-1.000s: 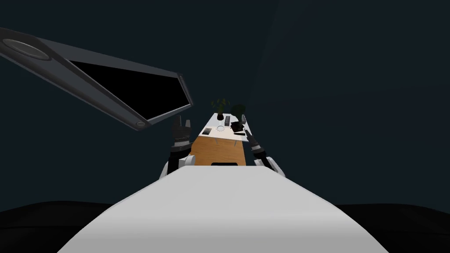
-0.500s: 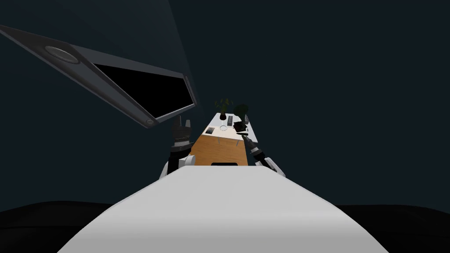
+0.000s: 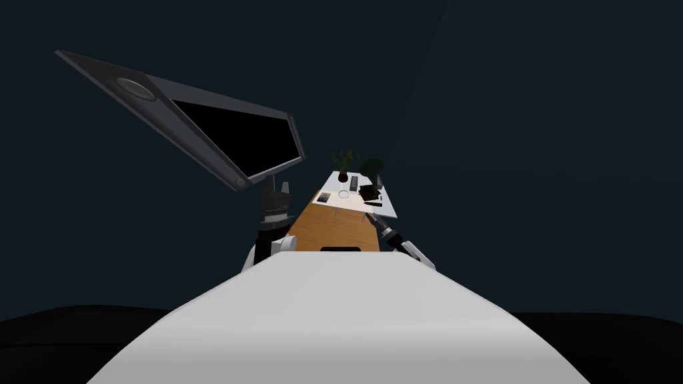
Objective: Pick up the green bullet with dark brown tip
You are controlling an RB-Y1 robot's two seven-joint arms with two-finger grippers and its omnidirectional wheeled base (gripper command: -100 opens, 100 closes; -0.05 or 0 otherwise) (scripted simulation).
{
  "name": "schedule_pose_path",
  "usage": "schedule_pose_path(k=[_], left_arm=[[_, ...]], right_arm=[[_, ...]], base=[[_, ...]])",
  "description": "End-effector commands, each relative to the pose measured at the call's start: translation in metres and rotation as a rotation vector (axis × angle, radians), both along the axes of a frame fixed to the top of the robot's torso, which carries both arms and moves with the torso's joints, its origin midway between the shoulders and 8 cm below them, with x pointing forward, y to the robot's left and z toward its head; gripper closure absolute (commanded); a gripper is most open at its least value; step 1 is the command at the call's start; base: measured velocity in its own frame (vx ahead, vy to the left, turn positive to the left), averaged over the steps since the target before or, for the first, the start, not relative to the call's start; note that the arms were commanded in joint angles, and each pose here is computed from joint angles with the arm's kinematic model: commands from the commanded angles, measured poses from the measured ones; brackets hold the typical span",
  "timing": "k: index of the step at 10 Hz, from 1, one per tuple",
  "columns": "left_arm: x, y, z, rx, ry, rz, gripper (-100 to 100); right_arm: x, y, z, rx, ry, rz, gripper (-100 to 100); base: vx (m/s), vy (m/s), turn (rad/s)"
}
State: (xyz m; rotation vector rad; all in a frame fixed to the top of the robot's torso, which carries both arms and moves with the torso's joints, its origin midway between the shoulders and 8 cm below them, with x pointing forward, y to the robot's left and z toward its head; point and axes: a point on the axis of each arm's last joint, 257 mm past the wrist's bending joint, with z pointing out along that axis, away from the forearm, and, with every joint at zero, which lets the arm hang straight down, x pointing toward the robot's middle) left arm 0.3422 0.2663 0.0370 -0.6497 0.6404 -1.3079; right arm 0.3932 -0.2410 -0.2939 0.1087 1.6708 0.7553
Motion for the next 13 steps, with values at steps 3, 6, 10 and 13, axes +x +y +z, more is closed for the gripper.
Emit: schedule_pose_path(k=[3, 6, 10, 13], left_arm=[[0.000, 0.000, 0.000, 0.000, 0.000, 0.000, 0], [0.000, 0.000, 0.000, 0.000, 0.000, 0.000, 0], [0.000, 0.000, 0.000, 0.000, 0.000, 0.000, 0], [0.000, 0.000, 0.000, 0.000, 0.000, 0.000, 0]], right_arm=[[-0.017, -0.022, -0.060, -0.201, 0.094, 0.046, -100], [-0.032, -0.047, -0.101, -0.307, 0.172, 0.055, -100], [-0.051, -0.081, -0.141, -0.495, 0.242, 0.108, -100], [-0.071, -0.114, -0.172, -0.599, 0.315, 0.120, -100]], base=[[0.008, 0.067, 0.123], [0.036, 0.065, 0.099], [0.038, 0.046, 0.098], [0.057, 0.043, 0.130]])
